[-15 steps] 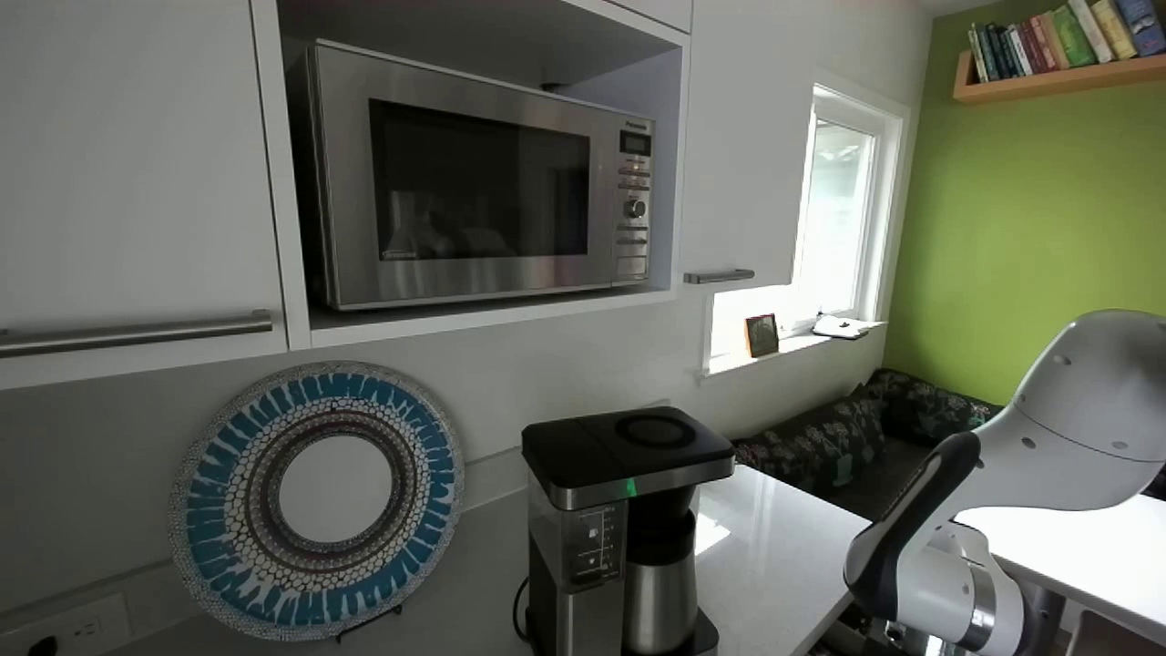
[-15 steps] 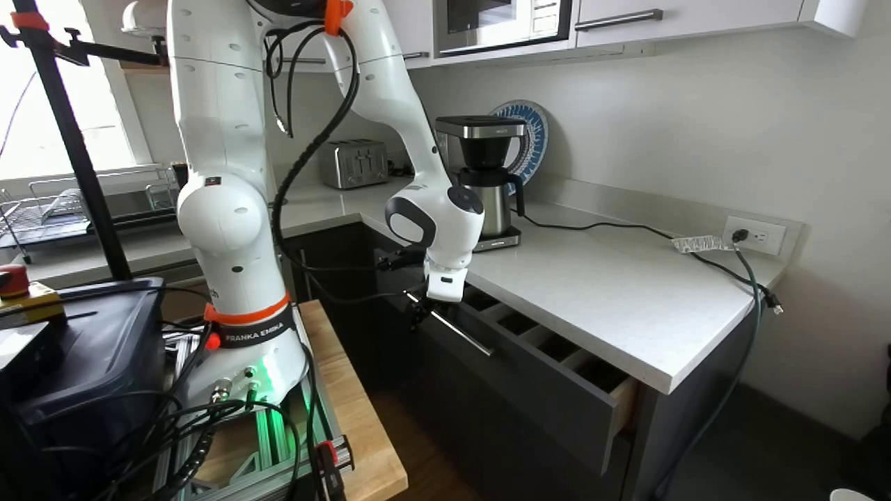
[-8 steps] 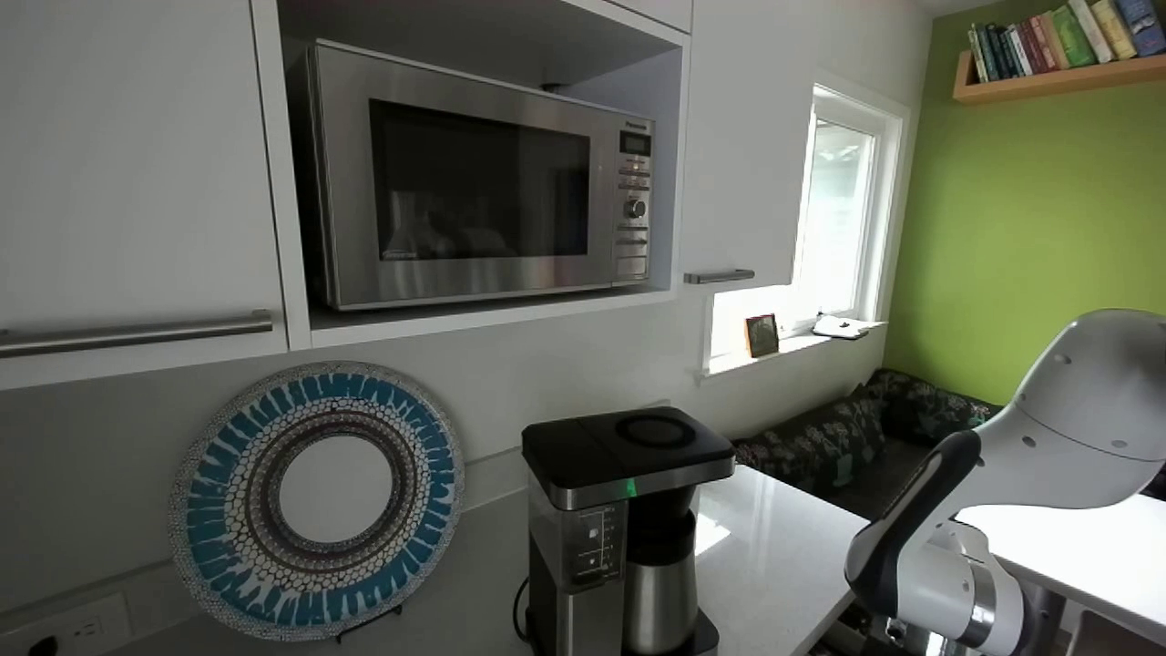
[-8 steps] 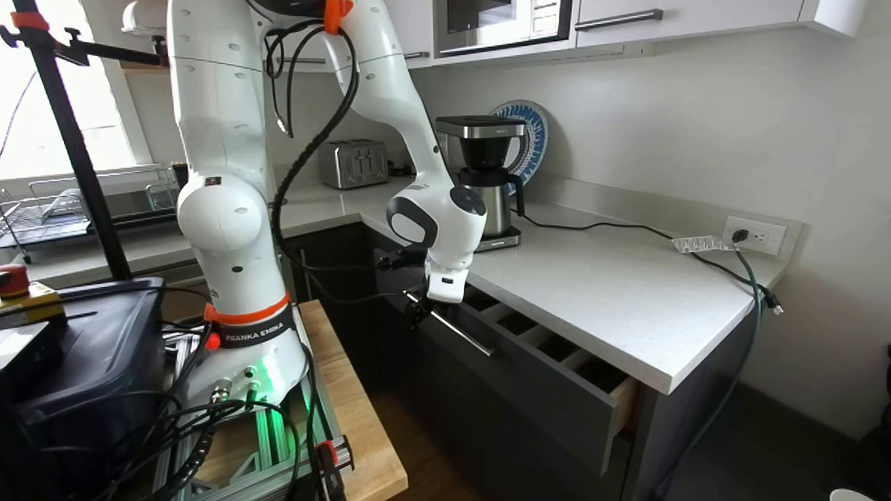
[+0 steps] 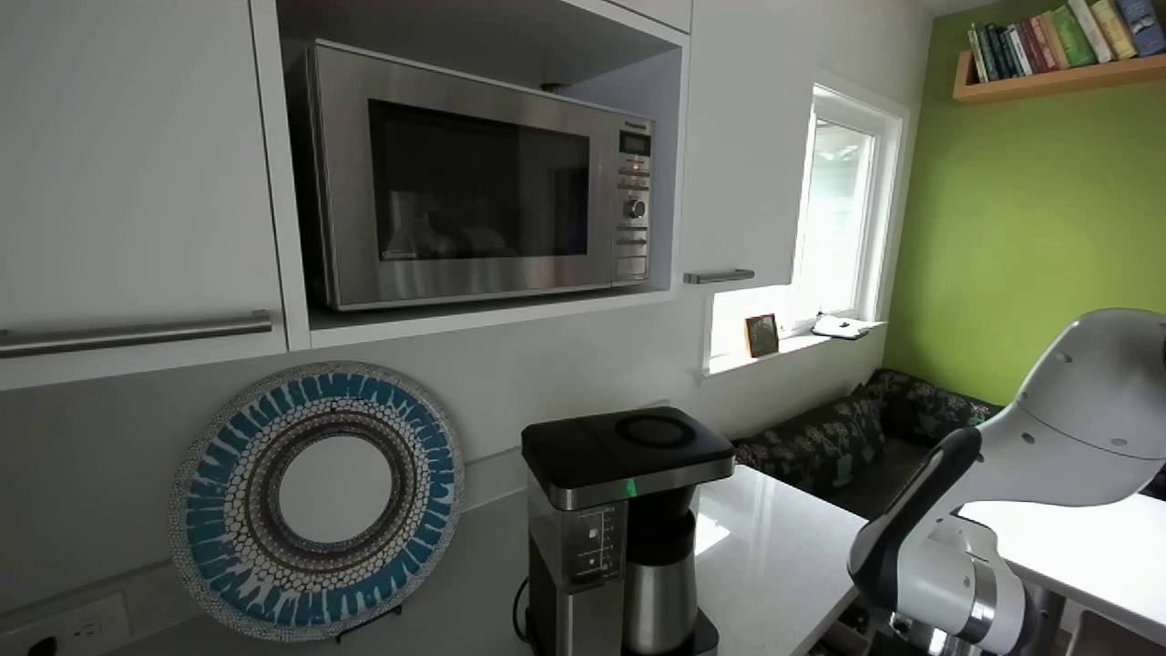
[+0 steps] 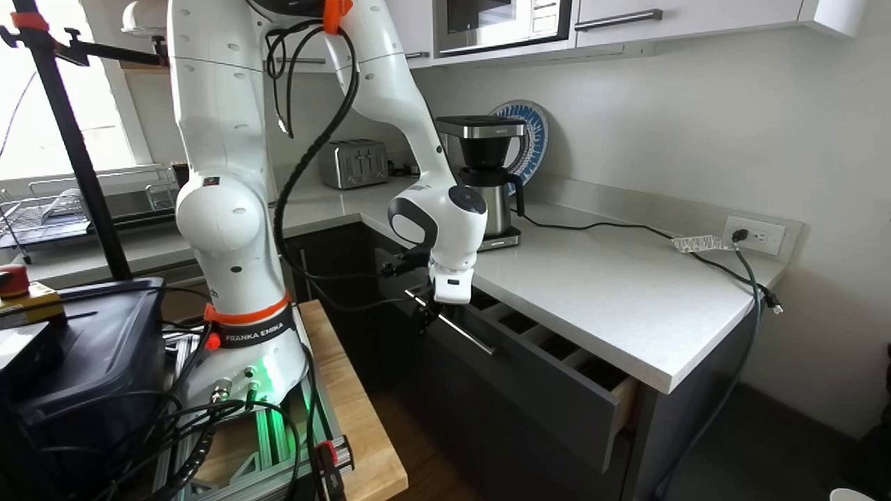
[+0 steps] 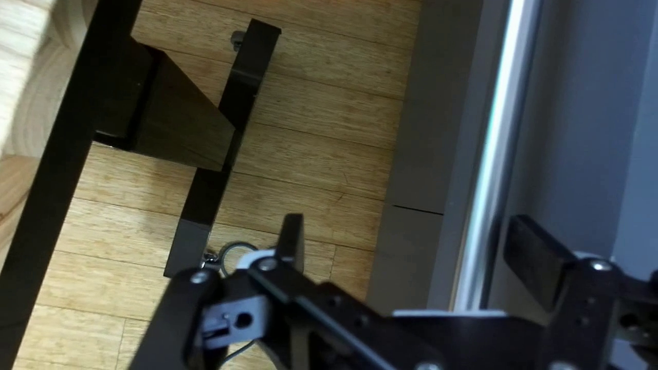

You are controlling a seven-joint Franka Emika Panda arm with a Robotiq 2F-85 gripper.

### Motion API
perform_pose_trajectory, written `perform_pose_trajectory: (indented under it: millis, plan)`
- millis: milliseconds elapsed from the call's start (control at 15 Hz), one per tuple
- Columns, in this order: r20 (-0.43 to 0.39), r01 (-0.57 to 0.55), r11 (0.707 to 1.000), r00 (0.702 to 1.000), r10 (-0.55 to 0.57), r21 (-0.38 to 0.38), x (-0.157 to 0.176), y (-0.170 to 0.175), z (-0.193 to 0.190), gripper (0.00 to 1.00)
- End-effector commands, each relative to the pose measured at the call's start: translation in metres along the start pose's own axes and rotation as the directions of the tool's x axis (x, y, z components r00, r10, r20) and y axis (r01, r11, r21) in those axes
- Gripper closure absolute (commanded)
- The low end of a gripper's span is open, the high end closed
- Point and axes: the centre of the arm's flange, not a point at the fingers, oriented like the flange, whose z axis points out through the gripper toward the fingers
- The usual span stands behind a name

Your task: Open the top right drawer, remove the spoon from the drawer and put it on the counter

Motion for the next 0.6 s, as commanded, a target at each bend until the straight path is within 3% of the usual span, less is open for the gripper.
perform_pose_trajectory:
  millis: [0,200,533]
  plan:
    - [-0.001,-0.001,1.000,1.000,0.001,0.001,0.000,0.000,0.000,0.00]
    - [-0.038,0.081,0.996,0.996,-0.079,0.035,-0.001,0.000,-0.011,0.00]
    - [-0.025,0.124,0.992,0.992,-0.124,0.025,0.000,0.005,-0.028,0.00]
